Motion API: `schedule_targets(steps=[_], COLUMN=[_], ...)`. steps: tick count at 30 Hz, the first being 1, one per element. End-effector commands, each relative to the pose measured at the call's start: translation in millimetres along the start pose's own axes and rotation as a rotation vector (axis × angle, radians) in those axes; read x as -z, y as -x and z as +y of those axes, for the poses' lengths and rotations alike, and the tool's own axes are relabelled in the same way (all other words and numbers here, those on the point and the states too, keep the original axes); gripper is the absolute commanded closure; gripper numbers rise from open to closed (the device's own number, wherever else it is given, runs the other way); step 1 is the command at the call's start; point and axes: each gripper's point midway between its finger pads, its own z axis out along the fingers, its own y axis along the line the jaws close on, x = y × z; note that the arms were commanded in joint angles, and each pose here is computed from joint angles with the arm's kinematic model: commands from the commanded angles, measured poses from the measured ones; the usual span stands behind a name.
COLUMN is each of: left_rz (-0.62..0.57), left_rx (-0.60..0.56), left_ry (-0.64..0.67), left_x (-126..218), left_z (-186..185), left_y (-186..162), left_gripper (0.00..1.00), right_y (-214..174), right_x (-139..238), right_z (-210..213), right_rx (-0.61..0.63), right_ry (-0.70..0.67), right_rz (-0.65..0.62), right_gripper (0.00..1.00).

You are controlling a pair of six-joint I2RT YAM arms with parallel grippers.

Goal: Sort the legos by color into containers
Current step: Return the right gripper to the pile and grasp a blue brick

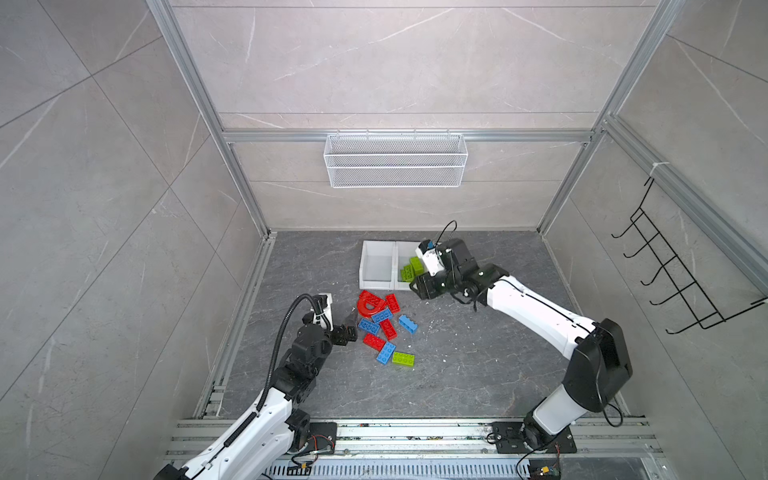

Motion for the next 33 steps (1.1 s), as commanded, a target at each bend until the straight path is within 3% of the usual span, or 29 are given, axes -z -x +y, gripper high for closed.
schedule_targets(steps=[1,13,23,33], left_rz=[-0.032,0.011,0.041,0.034], left_rx=[0.003,-0.011,-0.016,-0.019], left_ry=[0.031,0.036,0.020,0.033], left_x=[2.2,-8.3,-14.3,-12.3], left_z=[5.9,5.6,1.9,4.4], left_y=[7.9,-2.6,-7.8,-6.5], left_gripper=[0.00,0.00,0.00,0.00], right_y=[-44.3,-96.6,-106.2,-113.5], right_x=[-24.5,-79.7,-96.8,-107.1], right_z=[1.0,4.0,4.5,3.8], right_rx=[0.101,0.112,0.105,0.091], right_ry=[-0.046,-0.045,-0.040,-0.043], right_rz=[0.101,0.241,0.275,0.300], right_gripper=[0.36,0.40,0.44,0.63])
